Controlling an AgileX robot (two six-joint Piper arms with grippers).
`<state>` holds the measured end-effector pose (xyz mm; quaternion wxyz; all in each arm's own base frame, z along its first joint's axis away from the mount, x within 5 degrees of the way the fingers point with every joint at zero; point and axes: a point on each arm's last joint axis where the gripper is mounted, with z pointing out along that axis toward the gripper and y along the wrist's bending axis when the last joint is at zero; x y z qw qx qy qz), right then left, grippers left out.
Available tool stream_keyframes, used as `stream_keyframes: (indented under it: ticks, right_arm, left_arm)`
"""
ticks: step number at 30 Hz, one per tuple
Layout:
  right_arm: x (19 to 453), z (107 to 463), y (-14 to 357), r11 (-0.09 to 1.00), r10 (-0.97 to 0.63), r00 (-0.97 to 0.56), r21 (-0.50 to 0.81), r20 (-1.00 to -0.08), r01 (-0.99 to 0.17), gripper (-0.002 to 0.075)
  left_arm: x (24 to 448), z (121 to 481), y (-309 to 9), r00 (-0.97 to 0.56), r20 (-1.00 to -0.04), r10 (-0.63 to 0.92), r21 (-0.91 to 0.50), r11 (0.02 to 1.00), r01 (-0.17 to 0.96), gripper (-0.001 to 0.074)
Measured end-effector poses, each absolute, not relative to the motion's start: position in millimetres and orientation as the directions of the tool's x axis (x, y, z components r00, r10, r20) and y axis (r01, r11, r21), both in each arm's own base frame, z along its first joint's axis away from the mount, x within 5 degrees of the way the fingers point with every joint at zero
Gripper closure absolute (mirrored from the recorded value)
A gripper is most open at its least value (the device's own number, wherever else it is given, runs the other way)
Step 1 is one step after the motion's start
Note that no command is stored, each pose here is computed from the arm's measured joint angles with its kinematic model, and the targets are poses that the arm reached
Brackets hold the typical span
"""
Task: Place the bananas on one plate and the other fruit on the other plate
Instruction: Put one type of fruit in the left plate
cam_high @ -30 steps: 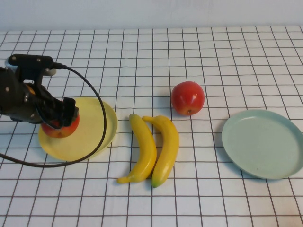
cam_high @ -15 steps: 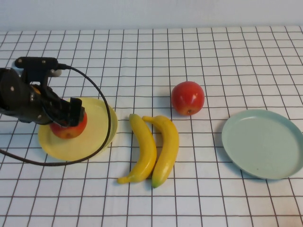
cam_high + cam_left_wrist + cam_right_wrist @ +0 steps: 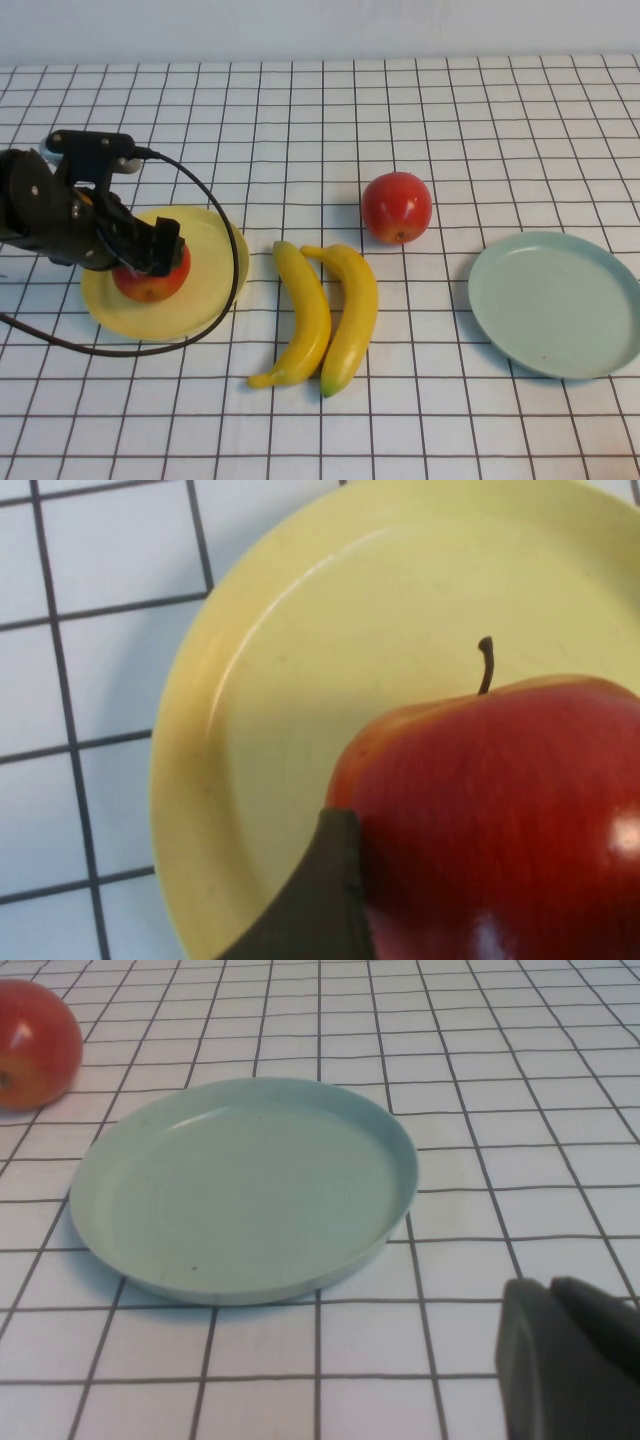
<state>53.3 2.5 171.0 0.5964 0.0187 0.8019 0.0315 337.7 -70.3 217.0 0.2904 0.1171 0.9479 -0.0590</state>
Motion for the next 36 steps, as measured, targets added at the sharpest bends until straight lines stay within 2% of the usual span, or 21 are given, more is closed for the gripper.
stream_keyframes:
  ticks: [7,16,24,27,32,34,36]
  right_arm:
    - [53.3,171.0,2.5,0.997,0.067,-0.288,0.073,-0.955,-0.008,0.0743]
    - [53.3,171.0,2.5,0.997,0.067,-0.288,0.073,-0.955,-0.008,0.0743]
    - [53.3,171.0,2.5,0.997,0.067,-0.288,0.073,-0.955,-0.008,0.0743]
    - [53.3,171.0,2.5,0.997,0.067,-0.288,0.073,-0.955,-0.008,0.0743]
    - [53.3,171.0,2.5,0.997,0.067,-0.288,0.073,-0.955,-0.008,0.0743]
    - [53.3,171.0,2.5,0.997,0.067,-0.288,0.073,-0.955,-0.008,0.0743]
    - [53.3,171.0,2.5,0.997,0.067,-0.288,0.073,-0.955,-0.008,0.0743]
  left_arm:
    - [344.3,213.7,-70.0,-0.767,-0.6,0.227,0.0,0.959,0.284,0.0067]
    - [345.7,215.6,-70.5,-0.759,-0.616,0.211,-0.009,0.961,0.275,0.0067]
    - [327.0,271.6,-69.1,-0.633,-0.741,0.225,0.034,0.954,0.299,0.0066]
    - [324.9,264.4,-68.1,-0.647,-0.721,0.249,0.05,0.95,0.309,0.0066]
    - [324.9,217.5,-68.7,-0.765,-0.604,0.222,-0.004,0.959,0.282,0.0067]
    - [325.2,219.0,-69.6,-0.768,-0.611,0.191,-0.03,0.964,0.264,0.0066]
    - [326.4,239.7,-70.3,-0.727,-0.666,0.168,-0.038,0.965,0.258,0.0067]
